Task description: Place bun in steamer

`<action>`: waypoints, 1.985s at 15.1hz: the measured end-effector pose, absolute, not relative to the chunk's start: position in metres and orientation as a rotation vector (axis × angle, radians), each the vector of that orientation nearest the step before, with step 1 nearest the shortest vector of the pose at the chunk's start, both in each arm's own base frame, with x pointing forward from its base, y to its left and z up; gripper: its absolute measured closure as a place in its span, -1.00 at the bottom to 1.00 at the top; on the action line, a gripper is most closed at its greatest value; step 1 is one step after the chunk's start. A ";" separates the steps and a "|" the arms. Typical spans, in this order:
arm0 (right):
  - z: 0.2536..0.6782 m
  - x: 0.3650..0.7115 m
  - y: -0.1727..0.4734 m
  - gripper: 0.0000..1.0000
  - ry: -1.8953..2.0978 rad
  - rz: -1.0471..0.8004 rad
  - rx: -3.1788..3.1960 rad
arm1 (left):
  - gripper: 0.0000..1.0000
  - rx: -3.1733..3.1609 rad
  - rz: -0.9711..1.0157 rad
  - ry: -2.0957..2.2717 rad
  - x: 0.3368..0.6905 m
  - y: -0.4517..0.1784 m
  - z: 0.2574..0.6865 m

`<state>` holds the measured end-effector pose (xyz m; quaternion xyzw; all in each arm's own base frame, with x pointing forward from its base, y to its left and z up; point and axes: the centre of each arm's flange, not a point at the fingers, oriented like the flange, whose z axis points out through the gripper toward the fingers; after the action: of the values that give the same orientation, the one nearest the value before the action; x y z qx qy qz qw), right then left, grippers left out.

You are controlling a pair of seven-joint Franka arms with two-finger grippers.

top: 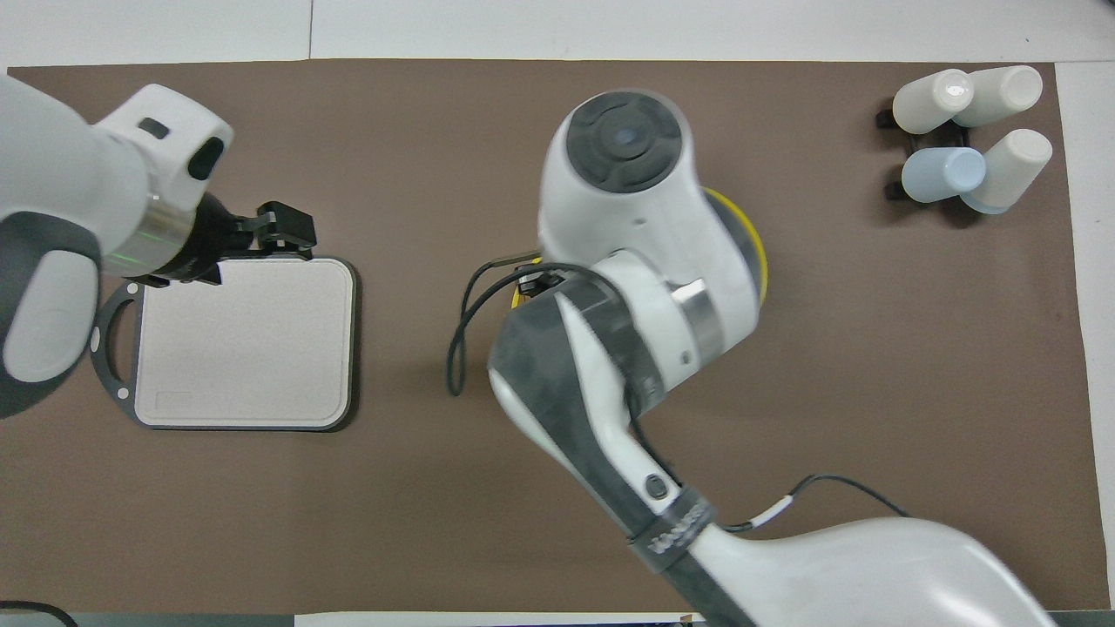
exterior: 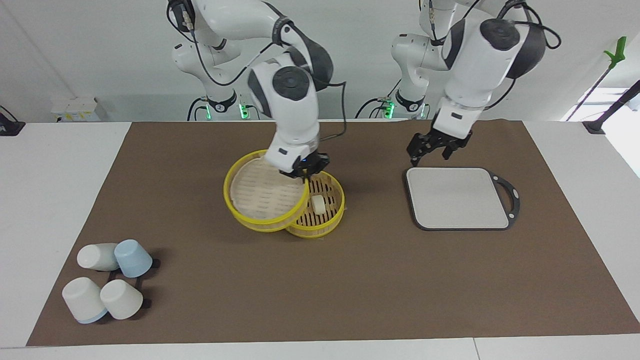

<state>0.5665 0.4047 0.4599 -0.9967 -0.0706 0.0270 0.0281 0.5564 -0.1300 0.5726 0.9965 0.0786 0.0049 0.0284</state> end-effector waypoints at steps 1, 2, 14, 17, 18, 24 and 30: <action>0.446 0.558 0.435 0.81 -0.209 0.054 -3.076 | -1.00 3.080 0.010 0.214 0.558 -0.101 0.579; 0.436 0.558 0.448 0.81 -0.203 0.036 -3.074 | -1.00 3.087 -0.001 0.180 0.558 -0.074 0.584; 0.395 0.545 0.451 0.81 -0.189 0.003 -3.069 | -1.00 3.101 -0.088 0.016 0.543 0.004 0.615; 0.395 0.540 0.450 0.81 -0.182 -0.002 -3.067 | -1.00 3.145 -0.106 -0.010 0.539 0.000 0.617; 0.394 0.537 0.450 0.81 -0.185 0.001 -3.068 | -1.00 3.149 -0.108 -0.017 0.539 -0.002 0.617; 0.389 0.532 0.449 0.52 -0.178 0.010 -3.073 | -1.00 3.149 -0.094 -0.030 0.539 -0.007 0.621; 0.440 0.542 0.434 -0.71 -0.200 -0.023 -3.149 | -1.00 3.136 -0.089 -0.042 0.539 -0.012 0.623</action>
<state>0.5421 0.4338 0.4402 -0.9979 -0.0634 -0.0073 -0.0070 0.5392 -0.0119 0.6225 0.9995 -0.0133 -0.0284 0.0020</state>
